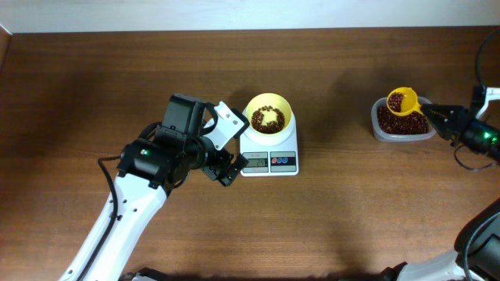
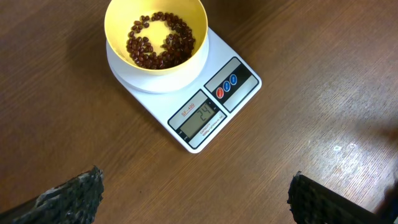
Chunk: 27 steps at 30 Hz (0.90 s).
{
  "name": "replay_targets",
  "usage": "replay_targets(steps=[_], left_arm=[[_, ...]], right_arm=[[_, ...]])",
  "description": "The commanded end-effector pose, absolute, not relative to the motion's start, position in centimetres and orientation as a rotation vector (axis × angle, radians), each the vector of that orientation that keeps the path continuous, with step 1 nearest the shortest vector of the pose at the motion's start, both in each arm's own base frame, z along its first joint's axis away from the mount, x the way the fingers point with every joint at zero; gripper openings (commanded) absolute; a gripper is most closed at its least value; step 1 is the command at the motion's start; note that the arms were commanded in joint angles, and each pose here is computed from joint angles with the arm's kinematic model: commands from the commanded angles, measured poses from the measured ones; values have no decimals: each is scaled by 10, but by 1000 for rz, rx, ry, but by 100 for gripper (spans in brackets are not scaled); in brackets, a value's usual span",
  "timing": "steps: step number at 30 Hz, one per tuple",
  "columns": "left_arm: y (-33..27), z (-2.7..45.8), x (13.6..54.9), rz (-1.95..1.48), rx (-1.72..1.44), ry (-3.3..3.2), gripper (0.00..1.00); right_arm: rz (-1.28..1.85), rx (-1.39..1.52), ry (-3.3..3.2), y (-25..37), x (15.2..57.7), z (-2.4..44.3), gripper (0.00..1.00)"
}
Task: Scoop item into bowl and weigh 50g on scale
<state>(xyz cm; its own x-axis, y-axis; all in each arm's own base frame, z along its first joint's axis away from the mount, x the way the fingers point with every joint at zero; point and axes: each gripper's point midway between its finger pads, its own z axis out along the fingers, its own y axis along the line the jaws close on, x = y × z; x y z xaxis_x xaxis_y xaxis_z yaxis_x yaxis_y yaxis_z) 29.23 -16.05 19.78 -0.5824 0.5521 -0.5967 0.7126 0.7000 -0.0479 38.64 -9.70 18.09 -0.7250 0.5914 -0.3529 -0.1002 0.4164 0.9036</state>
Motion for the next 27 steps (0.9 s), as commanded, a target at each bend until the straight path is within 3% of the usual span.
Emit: replay_targets(steps=[1,12,18,27], left_arm=[[-159,201,291,-369,977,2331,99],[-159,201,291,-369,977,2331,99],[-159,201,291,-369,977,2331,99],[-159,201,291,-369,977,2331,99]], right_arm=[[1460,369,1944,-86,385,195,4],[1644,-65,2073,63,396,196,4],[1589,-207,2205,120,390,178,4],[1443,-233,2212,149,419,179,5]])
